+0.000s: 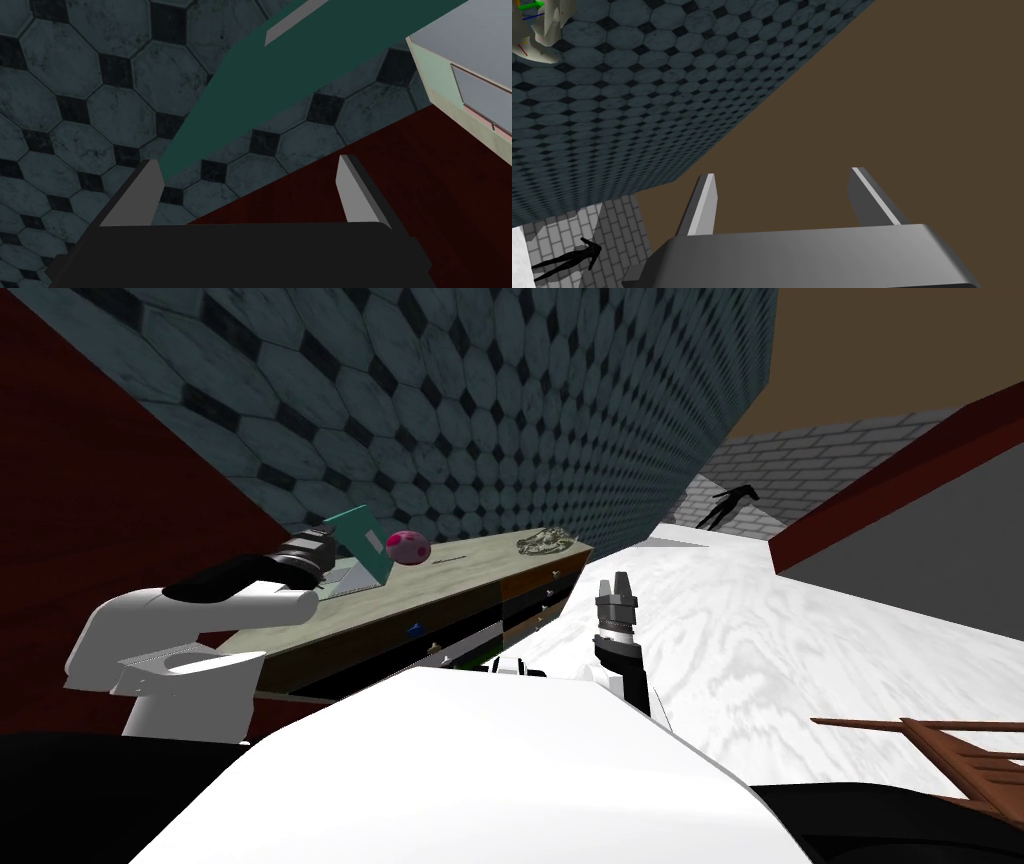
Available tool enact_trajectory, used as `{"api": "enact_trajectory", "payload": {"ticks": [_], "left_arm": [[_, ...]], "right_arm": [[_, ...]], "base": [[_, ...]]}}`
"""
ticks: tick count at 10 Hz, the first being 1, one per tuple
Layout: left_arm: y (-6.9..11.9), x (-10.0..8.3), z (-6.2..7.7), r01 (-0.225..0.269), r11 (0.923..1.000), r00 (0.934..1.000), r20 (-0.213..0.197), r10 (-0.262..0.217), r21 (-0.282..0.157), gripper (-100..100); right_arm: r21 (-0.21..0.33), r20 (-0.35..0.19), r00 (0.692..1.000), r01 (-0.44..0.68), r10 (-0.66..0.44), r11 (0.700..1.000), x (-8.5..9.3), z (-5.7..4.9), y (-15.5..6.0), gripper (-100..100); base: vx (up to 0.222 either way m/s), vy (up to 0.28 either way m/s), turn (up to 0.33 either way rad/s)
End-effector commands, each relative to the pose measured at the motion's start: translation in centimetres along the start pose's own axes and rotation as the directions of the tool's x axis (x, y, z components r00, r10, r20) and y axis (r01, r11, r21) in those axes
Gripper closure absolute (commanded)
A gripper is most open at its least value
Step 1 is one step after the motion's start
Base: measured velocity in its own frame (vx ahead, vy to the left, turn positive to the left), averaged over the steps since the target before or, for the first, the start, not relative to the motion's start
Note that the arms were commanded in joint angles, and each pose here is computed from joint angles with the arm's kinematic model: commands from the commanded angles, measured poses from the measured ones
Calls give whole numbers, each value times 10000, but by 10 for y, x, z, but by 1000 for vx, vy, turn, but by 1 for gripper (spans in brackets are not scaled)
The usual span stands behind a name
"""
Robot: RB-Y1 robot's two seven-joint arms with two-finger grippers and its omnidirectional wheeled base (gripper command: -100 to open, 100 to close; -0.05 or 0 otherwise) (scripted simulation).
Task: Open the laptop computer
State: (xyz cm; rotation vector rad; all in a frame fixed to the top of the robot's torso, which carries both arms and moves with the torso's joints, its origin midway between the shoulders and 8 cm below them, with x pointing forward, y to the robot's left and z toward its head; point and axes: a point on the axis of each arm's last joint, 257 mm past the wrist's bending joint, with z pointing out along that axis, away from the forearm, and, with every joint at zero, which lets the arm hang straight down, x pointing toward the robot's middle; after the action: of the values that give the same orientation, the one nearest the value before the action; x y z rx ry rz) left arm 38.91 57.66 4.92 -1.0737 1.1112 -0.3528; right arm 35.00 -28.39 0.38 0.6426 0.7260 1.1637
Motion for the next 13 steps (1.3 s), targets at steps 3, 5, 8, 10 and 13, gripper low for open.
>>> {"api": "enact_trajectory", "payload": {"ticks": [3, 5, 8, 10, 13], "left_arm": [[-8, -19, 3, 251, 9989, 9997, 56, -249, -393, -100], [-11, -26, 3, 316, 9982, 9995, 91, -312, -512, -100], [-14, -31, 3, 368, 9975, 9993, 130, -361, -599, -100], [-17, -34, 2, 369, 9974, 9992, 152, -360, -612, -100], [-44, -20, 25, 821, 9966, 9963, -251, -819, 57, 100]], "right_arm": [[0, 0, 10000, 0, 0, 10000, 0, 0, 0, 0], [0, 0, 10000, 0, 0, 10000, 0, 0, 0, 0], [0, 0, 10000, 0, 0, 10000, 0, 0, 0, 0], [1, -1, 10000, 2, -2, 10000, 0, 0, 0, 0], [-4, 0, 10000, -3, 3, 10000, 0, 0, 0, 0]], "base": [[17, -10, -38], [15, -7, -32], [15, -7, -33], [71, 53, -18], [-87, -19, -101]]}}
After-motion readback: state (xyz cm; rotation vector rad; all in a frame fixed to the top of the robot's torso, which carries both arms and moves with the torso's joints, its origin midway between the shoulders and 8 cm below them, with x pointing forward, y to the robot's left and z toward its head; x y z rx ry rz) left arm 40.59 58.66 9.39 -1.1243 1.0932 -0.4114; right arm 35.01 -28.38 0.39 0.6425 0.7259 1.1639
